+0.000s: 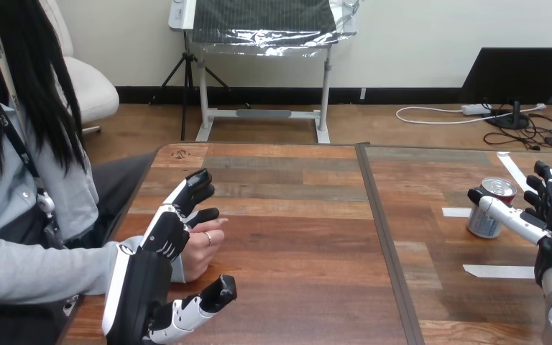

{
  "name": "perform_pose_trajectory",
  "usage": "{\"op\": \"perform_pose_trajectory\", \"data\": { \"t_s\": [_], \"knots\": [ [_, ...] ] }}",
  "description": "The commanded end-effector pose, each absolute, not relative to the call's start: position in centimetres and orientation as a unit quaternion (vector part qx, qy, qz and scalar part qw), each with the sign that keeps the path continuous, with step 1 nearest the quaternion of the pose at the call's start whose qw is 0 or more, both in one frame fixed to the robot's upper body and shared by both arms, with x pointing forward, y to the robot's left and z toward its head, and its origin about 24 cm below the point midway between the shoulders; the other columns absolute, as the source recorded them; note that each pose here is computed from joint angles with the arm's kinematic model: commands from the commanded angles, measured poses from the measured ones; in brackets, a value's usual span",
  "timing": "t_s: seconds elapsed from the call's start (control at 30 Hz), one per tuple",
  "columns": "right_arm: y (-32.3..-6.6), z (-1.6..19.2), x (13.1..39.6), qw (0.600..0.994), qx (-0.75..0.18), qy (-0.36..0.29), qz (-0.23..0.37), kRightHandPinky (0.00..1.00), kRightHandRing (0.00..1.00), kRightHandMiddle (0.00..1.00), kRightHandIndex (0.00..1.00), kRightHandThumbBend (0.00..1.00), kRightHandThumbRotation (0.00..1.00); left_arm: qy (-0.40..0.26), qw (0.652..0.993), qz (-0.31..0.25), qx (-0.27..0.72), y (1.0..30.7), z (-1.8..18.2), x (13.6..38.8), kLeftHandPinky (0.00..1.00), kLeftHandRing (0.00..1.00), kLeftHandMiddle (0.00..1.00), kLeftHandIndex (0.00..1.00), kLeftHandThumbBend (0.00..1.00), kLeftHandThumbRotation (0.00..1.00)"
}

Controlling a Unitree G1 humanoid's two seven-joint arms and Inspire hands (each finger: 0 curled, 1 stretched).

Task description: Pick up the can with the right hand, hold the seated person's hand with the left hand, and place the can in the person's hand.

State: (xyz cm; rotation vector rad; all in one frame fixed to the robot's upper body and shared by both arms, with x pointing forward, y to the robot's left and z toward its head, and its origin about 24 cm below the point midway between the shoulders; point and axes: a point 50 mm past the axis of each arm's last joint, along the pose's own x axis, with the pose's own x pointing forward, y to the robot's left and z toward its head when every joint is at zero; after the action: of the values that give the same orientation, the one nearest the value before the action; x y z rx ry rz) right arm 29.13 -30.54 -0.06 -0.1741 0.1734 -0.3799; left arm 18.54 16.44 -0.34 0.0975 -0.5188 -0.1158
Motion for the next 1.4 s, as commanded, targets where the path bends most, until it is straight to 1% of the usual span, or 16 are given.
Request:
{"op": "perform_pose_trajectory", "data": {
  "t_s": [0.0,0.43,0.63,0.9,1.03,1.37],
  "knots": [
    [-30.42,3.14,31.65,0.978,-0.089,0.036,-0.186,0.95,0.95,0.95,0.97,0.88,0.25,-0.286,0.955,-0.06,0.052,16.33,0.64,19.67,0.77,0.86,0.89,0.86,0.97,0.67],
    [-30.39,3.2,31.86,0.978,-0.089,0.043,-0.186,0.95,0.95,0.95,0.98,0.93,0.29,-0.284,0.956,-0.061,0.05,16.37,0.61,19.7,0.77,0.86,0.89,0.86,0.97,0.66],
    [-30.42,3.29,31.99,0.978,-0.086,0.046,-0.186,0.95,0.95,0.96,0.98,0.93,0.29,-0.283,0.956,-0.061,0.05,16.42,0.6,19.71,0.77,0.86,0.89,0.86,0.98,0.66],
    [-30.44,3.41,32.16,0.978,-0.091,0.052,-0.181,0.96,0.96,0.96,0.98,0.89,0.26,-0.284,0.956,-0.061,0.049,16.45,0.65,19.72,0.78,0.87,0.89,0.87,0.98,0.66],
    [-30.47,3.54,32.22,0.977,-0.108,0.053,-0.178,0.96,0.96,0.96,0.98,0.87,0.26,-0.284,0.955,-0.066,0.046,16.44,0.64,19.7,0.78,0.88,0.89,0.87,0.97,0.65],
    [-30.6,3.62,32.39,0.975,-0.113,0.064,-0.179,0.95,0.95,0.95,0.97,0.87,0.26,-0.285,0.955,-0.069,0.041,16.48,0.64,19.64,0.8,0.88,0.9,0.87,0.96,0.65]
  ]
}}
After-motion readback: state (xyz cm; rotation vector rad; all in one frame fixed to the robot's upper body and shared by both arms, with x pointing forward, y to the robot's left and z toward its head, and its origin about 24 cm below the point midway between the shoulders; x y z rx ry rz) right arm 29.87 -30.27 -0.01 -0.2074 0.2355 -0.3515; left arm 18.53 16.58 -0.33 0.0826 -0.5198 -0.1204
